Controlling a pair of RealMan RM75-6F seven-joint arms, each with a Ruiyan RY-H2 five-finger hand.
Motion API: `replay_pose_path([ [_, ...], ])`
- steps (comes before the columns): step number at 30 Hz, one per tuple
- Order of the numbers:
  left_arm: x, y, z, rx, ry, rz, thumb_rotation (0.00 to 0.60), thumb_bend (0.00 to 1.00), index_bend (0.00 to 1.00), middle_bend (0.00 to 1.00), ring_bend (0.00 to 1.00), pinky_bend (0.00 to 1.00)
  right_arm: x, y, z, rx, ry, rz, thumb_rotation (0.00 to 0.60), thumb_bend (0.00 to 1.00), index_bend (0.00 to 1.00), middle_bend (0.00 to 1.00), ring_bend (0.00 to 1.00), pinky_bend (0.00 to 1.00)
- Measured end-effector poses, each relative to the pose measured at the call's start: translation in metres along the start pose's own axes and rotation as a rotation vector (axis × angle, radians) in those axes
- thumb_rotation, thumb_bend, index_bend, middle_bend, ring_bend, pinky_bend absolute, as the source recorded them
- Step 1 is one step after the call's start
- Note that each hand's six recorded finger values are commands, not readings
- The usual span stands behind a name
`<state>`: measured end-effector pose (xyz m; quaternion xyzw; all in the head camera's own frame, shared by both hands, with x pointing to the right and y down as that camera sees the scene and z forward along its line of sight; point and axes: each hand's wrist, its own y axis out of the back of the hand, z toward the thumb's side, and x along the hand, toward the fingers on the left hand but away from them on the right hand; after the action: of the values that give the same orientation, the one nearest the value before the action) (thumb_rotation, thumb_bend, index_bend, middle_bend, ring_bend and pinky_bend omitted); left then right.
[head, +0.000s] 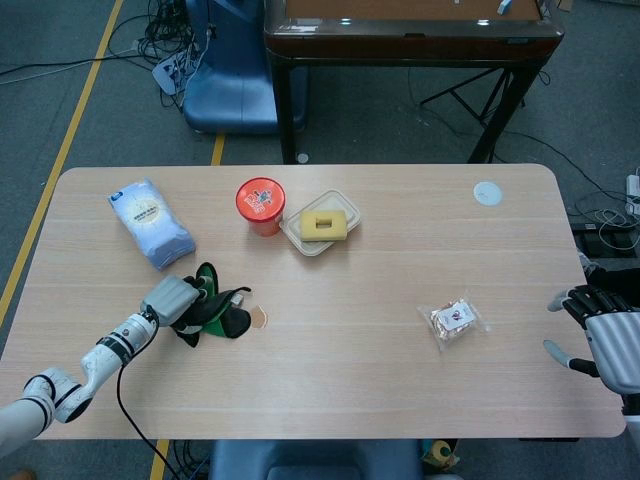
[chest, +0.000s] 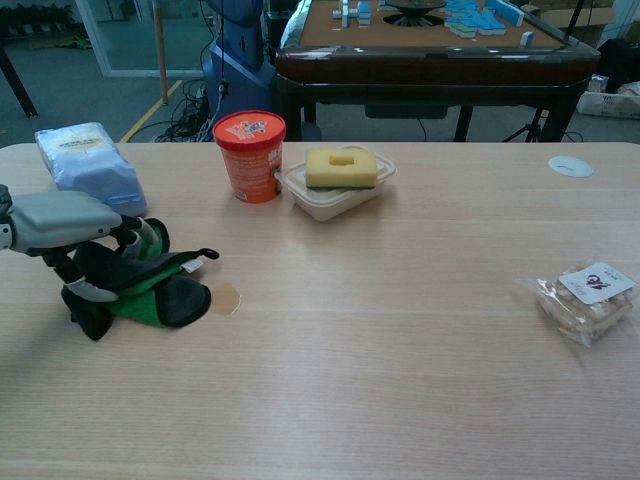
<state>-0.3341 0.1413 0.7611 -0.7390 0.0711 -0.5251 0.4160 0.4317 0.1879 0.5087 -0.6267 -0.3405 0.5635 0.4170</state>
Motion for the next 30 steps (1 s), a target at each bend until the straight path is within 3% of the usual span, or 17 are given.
replay_pose_path([
  [5, 0.002, -0.005, 0.0, -0.01, -0.011, 0.012, 0.6, 0.24, 0.59, 0.42, 0.51, 0.89, 0.001, 0.001, 0.001, 0.003, -0.002, -0.002, 0.6, 0.28, 0.4, 0.36, 0.24, 0.29],
  [12, -0.003, -0.003, 0.0, -0.023, -0.034, 0.053, 0.6, 0.29, 0.68, 0.65, 0.67, 0.99, 0.001, 0.003, 0.001, 0.002, -0.002, -0.006, 0.6, 0.28, 0.4, 0.36, 0.24, 0.29],
  [23, -0.014, 0.021, -0.001, -0.109, -0.045, 0.146, 0.6, 0.33, 0.71, 0.71, 0.72, 1.0, 0.003, 0.004, 0.002, 0.0, 0.004, -0.014, 0.6, 0.28, 0.4, 0.36, 0.24, 0.29],
  [30, -0.011, 0.056, 0.018, -0.203, -0.086, 0.226, 0.6, 0.33, 0.71, 0.71, 0.72, 1.0, 0.006, 0.005, 0.001, -0.003, 0.001, -0.019, 0.6, 0.28, 0.4, 0.36, 0.24, 0.29],
])
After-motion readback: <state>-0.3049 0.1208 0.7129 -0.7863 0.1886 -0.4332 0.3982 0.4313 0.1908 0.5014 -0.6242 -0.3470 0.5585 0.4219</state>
